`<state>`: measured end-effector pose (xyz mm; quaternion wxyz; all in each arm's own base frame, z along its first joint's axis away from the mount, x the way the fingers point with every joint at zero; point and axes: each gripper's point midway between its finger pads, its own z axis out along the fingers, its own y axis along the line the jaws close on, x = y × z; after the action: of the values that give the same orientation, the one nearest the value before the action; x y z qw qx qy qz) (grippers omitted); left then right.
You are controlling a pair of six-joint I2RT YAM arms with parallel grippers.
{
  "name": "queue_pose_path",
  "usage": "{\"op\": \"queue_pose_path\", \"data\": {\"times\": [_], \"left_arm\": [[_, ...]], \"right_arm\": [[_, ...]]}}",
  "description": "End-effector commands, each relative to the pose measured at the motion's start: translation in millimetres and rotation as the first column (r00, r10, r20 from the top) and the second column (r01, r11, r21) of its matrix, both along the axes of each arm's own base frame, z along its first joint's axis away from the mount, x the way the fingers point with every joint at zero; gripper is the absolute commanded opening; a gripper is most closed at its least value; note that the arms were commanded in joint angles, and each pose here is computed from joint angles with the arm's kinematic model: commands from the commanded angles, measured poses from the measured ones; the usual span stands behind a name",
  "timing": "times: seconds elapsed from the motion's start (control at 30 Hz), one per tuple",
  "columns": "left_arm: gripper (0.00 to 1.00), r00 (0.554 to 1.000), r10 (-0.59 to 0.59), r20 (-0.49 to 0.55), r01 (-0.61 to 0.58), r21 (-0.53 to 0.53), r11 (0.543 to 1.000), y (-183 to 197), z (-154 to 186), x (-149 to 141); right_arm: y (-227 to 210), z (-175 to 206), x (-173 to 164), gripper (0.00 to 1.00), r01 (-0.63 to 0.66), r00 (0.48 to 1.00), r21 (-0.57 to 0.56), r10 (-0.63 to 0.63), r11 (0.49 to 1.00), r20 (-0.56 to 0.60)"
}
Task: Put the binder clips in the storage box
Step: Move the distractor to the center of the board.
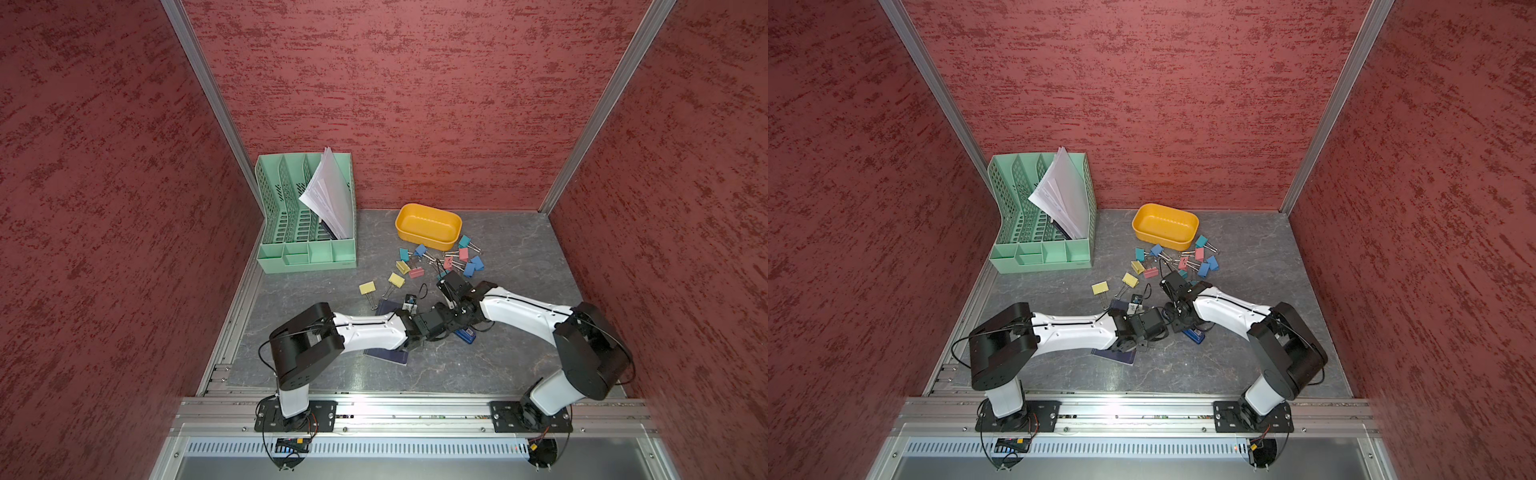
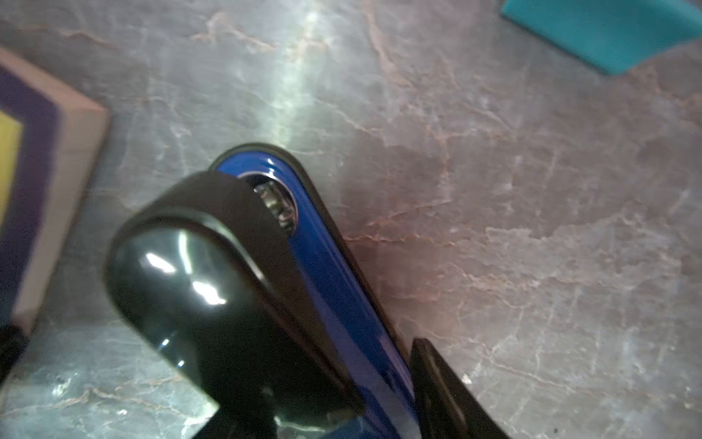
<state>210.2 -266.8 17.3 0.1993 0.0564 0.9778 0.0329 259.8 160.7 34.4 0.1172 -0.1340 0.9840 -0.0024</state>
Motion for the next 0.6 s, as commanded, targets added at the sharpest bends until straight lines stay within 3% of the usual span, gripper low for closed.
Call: {"op": "queue_pose_path", "data": {"times": [0.0,0.3,0.57], "left_arm": [[0.62,0.96,0.141,-0.24,-0.073,0.27,0.96,99.3,-38.4,-50.9],[0.62,0.924,0.263,-0.278,-0.18,0.292,0.939,155.8,-32.7,-53.7],[0.62,0.888,0.349,-0.3,-0.294,0.212,0.932,174.9,-31.5,-49.5]], "right_arm": [[-40.2,9.4,17.5,0.5,0.139,0.99,-0.09,-0.135,0.986,0.044],[-124.3,21.0,59.8,0.48,0.357,0.934,-0.111,-0.35,0.928,0.075],[-186.1,4.6,72.3,0.47,0.48,0.877,-0.133,-0.479,0.867,0.045]]}}
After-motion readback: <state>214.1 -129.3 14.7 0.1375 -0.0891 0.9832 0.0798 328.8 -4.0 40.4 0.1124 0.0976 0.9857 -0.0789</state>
